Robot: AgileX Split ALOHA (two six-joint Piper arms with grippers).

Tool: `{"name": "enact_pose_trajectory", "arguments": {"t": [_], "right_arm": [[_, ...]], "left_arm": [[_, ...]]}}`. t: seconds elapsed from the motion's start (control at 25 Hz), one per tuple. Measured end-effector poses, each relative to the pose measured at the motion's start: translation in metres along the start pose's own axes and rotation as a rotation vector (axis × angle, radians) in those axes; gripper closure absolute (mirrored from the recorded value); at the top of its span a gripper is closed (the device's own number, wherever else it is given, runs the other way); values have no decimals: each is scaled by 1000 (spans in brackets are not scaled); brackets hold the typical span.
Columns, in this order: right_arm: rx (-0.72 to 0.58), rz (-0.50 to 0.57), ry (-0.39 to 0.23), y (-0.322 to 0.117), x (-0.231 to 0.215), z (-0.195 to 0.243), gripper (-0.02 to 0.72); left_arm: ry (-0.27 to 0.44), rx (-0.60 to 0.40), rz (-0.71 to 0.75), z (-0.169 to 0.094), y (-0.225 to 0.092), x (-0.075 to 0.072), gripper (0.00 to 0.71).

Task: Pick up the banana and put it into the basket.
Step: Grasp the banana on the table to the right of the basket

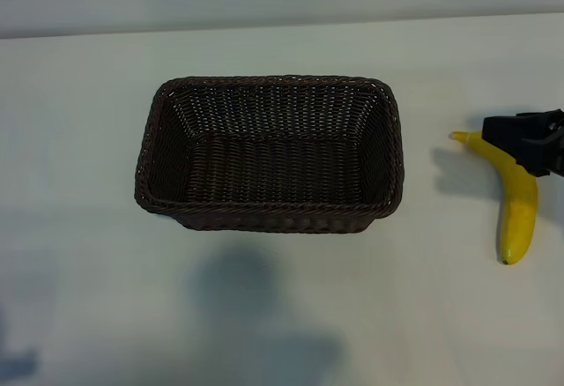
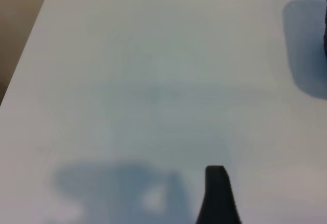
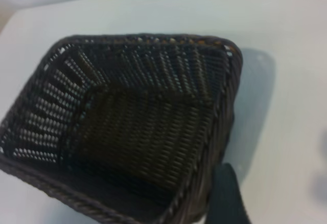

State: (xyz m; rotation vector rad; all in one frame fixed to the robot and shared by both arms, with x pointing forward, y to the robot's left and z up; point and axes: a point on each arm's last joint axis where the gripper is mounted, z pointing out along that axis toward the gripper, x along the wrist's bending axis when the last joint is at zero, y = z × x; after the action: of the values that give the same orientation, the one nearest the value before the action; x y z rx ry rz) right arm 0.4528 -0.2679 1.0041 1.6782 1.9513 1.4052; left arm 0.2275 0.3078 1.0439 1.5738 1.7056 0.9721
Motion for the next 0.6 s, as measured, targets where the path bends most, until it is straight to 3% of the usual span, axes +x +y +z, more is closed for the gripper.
{"name": "enact_pose_trajectory", "arguments": {"t": [0.32, 0.6], "right_arm": [[67, -31, -95, 15, -5, -4, 215], [156, 13, -161, 17, -20, 8, 213]], "left_arm": [[0, -1, 0, 0, 0, 0, 169], [0, -1, 0, 0, 0, 0, 169]]}}
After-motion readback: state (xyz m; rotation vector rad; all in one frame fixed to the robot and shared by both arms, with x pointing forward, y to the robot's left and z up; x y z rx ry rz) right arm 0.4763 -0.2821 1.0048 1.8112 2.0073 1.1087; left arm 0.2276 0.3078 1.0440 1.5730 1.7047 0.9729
